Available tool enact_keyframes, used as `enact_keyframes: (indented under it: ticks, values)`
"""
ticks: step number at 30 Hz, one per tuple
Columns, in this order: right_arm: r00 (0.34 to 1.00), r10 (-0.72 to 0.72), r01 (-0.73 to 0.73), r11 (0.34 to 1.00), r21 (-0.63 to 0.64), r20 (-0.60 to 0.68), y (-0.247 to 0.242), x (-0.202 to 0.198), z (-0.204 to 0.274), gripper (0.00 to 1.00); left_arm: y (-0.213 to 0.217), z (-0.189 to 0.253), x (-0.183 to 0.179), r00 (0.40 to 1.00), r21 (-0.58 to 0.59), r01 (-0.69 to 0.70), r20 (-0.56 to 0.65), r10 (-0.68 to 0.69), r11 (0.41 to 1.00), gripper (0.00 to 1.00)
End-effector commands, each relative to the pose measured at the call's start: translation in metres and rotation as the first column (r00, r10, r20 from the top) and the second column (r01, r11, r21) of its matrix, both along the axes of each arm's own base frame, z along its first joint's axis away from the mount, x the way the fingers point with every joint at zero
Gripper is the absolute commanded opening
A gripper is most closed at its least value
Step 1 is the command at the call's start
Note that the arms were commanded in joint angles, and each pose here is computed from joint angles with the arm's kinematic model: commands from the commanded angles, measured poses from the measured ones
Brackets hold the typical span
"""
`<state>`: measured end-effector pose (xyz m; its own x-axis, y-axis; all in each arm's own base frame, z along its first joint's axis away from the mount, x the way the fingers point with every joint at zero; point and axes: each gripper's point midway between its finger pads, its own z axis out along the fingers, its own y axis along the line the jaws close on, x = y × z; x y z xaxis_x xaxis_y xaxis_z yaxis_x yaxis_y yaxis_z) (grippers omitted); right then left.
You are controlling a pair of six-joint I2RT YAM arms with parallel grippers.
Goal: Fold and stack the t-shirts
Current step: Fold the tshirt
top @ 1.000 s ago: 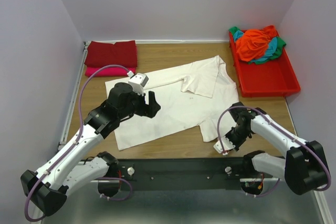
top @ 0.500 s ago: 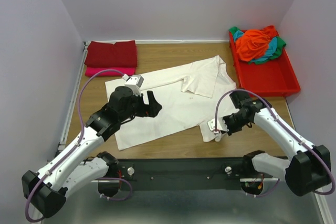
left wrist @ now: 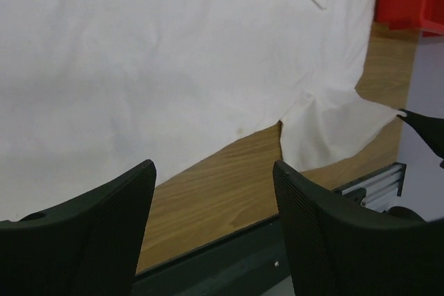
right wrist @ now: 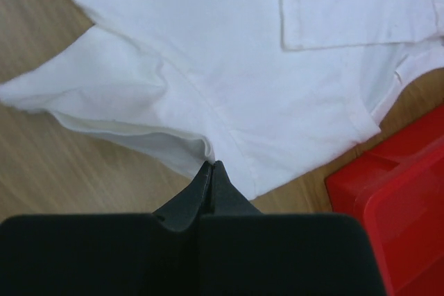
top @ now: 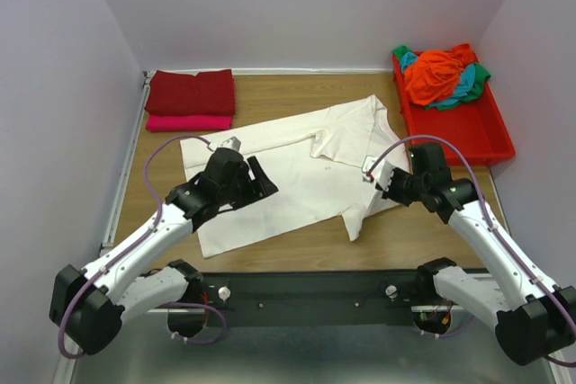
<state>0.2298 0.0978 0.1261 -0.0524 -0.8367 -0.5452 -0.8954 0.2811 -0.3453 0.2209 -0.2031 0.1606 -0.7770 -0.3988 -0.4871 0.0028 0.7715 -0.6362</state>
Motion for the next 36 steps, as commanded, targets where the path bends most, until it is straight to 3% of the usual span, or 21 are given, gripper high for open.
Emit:
enact_keyframes:
  ticks: [1,7,10,13,18,20,21,23,26,32,36]
  values:
    - [0.966,-0.246,0.234,0.963,0.135,0.081,-0.001,0.036,0.018,0.00,0.012,-0.029,-0.003,0.970,0.085,-0.129,-0.197,0.144,0.988,0.76]
    - [0.935,-0.340,0.314,0.925,0.215,0.099,0.002,0.062,0.019,0.01,0.018,-0.057,-0.020,0.873,0.119,-0.286,-0.377,0.310,0.951,0.74]
    - [0.919,-0.378,0.349,0.914,0.208,0.116,-0.005,0.070,0.019,0.01,0.040,-0.059,-0.027,0.783,0.205,-0.436,-0.394,0.482,0.876,0.68]
    - [0.912,-0.396,0.366,0.903,0.223,0.108,-0.007,0.069,0.018,0.01,0.047,-0.060,-0.031,0.690,0.209,-0.549,-0.434,0.580,0.809,0.67]
    - [0.905,-0.411,0.381,0.896,0.229,0.105,-0.009,0.070,0.018,0.01,0.054,-0.085,-0.048,0.546,0.266,-0.648,-0.492,0.678,0.714,0.66]
    - [0.904,-0.415,0.383,0.894,0.232,0.105,-0.010,0.069,0.018,0.00,0.072,-0.100,-0.059,0.472,0.337,-0.687,-0.466,0.748,0.644,0.64]
    - [0.904,-0.414,0.382,0.894,0.235,0.105,-0.010,0.068,0.018,0.01,0.079,-0.103,-0.062,0.446,0.352,-0.704,-0.458,0.769,0.617,0.62]
    - [0.906,-0.411,0.379,0.895,0.236,0.102,-0.009,0.066,0.017,0.00,0.090,-0.110,-0.070,0.393,0.383,-0.728,-0.447,0.804,0.569,0.40]
    - [0.906,-0.411,0.381,0.894,0.234,0.097,-0.010,0.065,0.015,0.00,0.092,-0.115,-0.079,0.354,0.412,-0.727,-0.462,0.813,0.550,0.29]
    - [0.909,-0.407,0.376,0.894,0.243,0.093,-0.008,0.064,0.016,0.01,0.090,-0.126,-0.097,0.292,0.470,-0.696,-0.504,0.813,0.542,0.32]
    - [0.906,-0.413,0.380,0.892,0.245,0.095,-0.008,0.065,0.017,0.00,0.084,-0.131,-0.093,0.283,0.442,-0.716,-0.524,0.803,0.540,0.35]
